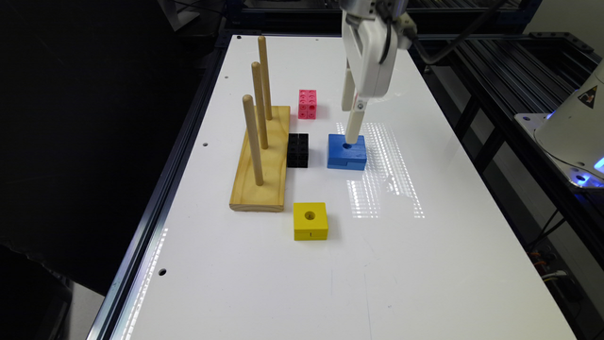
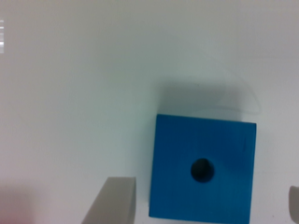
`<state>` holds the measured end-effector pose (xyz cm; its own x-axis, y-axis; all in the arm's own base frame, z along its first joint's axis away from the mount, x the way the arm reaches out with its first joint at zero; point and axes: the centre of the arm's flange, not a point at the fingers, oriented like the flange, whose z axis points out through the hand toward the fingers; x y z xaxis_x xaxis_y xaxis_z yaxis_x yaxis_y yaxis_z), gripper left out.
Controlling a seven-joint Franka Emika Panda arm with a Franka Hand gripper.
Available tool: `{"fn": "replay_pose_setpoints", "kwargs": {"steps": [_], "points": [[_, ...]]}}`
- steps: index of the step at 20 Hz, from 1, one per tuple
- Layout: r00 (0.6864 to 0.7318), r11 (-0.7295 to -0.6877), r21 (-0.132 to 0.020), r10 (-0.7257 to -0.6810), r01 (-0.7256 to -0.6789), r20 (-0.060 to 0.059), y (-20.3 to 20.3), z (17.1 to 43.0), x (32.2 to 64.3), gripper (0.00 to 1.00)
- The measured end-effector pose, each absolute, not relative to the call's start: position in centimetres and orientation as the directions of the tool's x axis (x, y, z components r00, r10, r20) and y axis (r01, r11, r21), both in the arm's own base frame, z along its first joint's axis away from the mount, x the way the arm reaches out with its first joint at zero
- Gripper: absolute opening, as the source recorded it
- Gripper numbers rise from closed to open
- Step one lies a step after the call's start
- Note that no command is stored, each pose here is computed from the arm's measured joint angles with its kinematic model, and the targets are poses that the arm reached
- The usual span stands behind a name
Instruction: Pick up blue block.
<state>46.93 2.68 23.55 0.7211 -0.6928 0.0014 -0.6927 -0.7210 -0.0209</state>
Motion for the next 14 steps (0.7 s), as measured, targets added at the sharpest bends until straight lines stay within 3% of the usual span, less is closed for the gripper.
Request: {"fn": "replay_pose_setpoints", "kwargs": {"steps": [4, 9, 14], "points": [[0.7206, -0.7204, -0.025, -0.6933, -0.6931, 0.002, 2.7, 22.0, 47.1, 1.00], [0.7205, -0.7204, -0.028, -0.6934, -0.6930, 0.005, 2.7, 22.0, 47.3, 1.00], [0.7206, -0.7204, -0.023, -0.6934, -0.6932, 0.000, 2.7, 21.7, 47.2, 1.00]]}}
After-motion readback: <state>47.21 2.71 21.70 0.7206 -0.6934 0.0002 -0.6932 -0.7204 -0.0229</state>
